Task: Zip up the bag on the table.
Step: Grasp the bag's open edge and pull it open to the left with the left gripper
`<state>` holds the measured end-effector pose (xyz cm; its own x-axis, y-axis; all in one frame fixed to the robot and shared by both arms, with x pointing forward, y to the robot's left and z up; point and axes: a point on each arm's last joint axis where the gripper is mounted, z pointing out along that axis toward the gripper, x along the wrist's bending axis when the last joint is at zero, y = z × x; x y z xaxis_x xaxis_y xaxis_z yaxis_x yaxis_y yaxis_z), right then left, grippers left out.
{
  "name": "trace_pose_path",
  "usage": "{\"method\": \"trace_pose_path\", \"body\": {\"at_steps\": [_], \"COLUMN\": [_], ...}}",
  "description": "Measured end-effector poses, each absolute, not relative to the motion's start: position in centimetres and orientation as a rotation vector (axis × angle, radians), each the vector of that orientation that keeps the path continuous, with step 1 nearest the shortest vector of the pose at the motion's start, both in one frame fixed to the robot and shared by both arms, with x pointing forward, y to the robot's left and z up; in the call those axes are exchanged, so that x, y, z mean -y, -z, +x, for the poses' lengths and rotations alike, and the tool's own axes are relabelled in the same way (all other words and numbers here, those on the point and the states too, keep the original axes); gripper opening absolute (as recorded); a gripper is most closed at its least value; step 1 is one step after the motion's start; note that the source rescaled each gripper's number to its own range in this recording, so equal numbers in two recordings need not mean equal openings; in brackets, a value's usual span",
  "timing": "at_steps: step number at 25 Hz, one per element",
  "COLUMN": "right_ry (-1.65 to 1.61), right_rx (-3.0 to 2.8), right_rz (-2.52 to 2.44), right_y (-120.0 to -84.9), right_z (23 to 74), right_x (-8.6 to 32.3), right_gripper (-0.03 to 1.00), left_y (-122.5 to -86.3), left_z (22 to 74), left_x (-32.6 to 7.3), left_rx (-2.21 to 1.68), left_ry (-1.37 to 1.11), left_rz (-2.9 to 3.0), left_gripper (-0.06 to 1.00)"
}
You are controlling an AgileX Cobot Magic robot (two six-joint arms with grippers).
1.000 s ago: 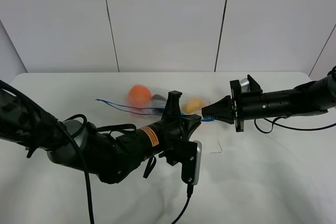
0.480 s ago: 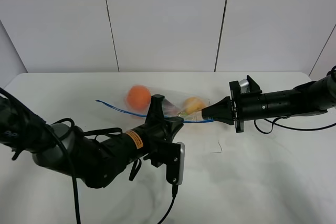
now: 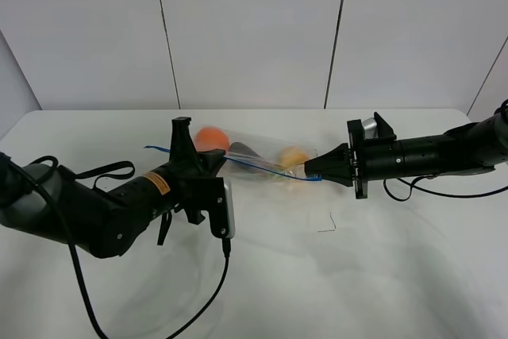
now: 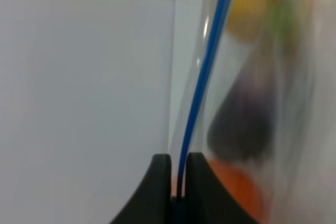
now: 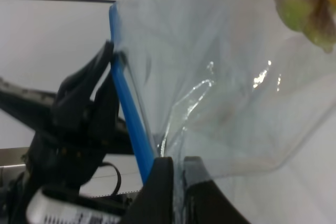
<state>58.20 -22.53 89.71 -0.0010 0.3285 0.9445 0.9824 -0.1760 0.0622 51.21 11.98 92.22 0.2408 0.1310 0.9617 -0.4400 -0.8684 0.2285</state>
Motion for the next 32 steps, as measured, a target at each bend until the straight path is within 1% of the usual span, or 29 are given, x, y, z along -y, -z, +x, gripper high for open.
{"method": "trace_pose_path", "body": {"at_steps": [10, 18, 27, 28, 29, 31, 32], "right_ry": [1.199, 1.197, 1.201, 1.201, 1.197, 1.184, 1.183], "right_rx": [1.381, 1.383, 1.379, 1.379, 1.383, 1.399, 1.401], "right_rz": [-1.584, -1.583, -1.582, -1.582, -1.581, -1.578, -1.579], "right_y": [-89.7, -89.7, -89.8, -89.8, -89.7, -89.6, -89.6], "right_z": [58.2, 58.2, 58.3, 58.3, 58.2, 58.1, 58.1], "right_x": [22.5, 22.5, 22.4, 22.4, 22.4, 22.6, 22.6], "right_gripper": [0.0, 0.0, 0.0, 0.0, 0.0, 0.0, 0.0], "left_y": [-92.1, -91.9, -91.5, -91.4, -91.3, -90.9, -90.7], "left_z": [53.9, 54.9, 55.0, 55.0, 55.0, 55.1, 55.0], "left_x": [-17.1, -20.0, -20.5, -20.5, -20.5, -21.2, -21.4], "left_rx": [0.081, -0.032, -0.03, -0.029, -0.033, -0.105, -0.126], "left_ry": [-1.763, -1.786, -1.749, -1.741, -1.726, -1.694, -1.668], "left_rz": [2.152, 2.22, 2.266, 2.273, 2.288, 2.338, 2.366], "left_gripper": [0.0, 0.0, 0.01, 0.03, 0.07, 0.23, 0.36]}}
